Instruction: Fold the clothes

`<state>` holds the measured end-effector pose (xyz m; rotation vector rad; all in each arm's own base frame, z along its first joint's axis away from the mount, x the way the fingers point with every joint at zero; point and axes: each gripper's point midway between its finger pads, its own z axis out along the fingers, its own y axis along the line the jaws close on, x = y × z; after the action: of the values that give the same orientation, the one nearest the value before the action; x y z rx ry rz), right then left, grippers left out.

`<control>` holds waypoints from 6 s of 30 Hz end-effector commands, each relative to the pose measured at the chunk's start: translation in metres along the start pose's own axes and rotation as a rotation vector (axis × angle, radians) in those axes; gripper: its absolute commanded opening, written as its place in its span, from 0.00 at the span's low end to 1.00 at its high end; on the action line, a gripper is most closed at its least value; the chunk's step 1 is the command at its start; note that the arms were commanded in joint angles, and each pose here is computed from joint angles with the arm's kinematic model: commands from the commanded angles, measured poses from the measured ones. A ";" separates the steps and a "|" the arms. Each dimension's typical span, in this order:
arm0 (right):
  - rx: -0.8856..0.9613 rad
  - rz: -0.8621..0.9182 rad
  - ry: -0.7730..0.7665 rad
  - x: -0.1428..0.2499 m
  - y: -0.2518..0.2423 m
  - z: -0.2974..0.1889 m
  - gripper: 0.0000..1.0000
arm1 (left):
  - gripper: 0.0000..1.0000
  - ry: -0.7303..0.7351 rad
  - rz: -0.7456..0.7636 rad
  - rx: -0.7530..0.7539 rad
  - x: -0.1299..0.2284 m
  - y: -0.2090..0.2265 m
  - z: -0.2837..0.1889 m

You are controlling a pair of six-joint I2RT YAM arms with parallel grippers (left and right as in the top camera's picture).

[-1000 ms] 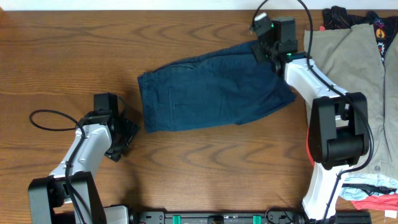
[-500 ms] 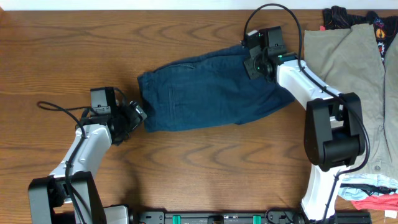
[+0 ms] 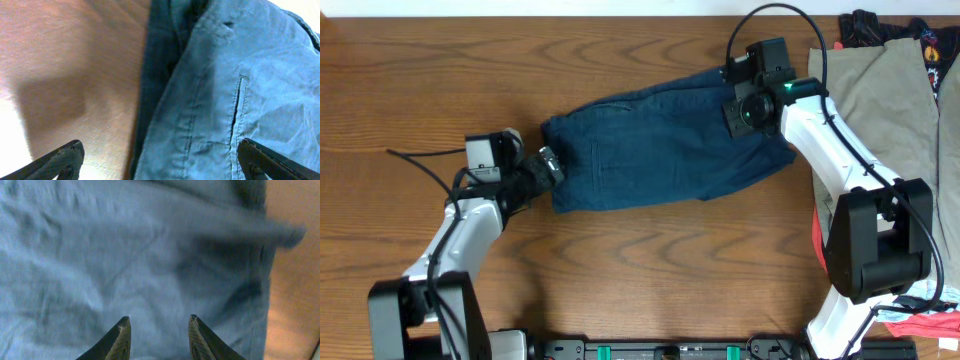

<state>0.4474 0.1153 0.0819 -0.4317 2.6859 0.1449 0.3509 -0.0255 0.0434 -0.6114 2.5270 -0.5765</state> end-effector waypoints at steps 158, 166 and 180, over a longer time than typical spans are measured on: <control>0.032 0.073 0.216 0.041 0.042 -0.028 0.16 | 0.80 -0.010 0.059 -0.079 0.013 -0.025 0.035; 0.032 0.071 0.221 0.043 0.042 -0.028 0.16 | 0.06 0.109 0.057 0.068 0.035 -0.041 0.060; 0.033 0.072 0.220 0.042 0.042 -0.028 0.17 | 0.06 -0.340 -0.230 0.019 -0.109 0.053 -0.050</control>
<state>0.3849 0.1348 0.0882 -0.3535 2.9266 0.0690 0.3898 0.0429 0.0621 -0.8478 2.2778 -0.5851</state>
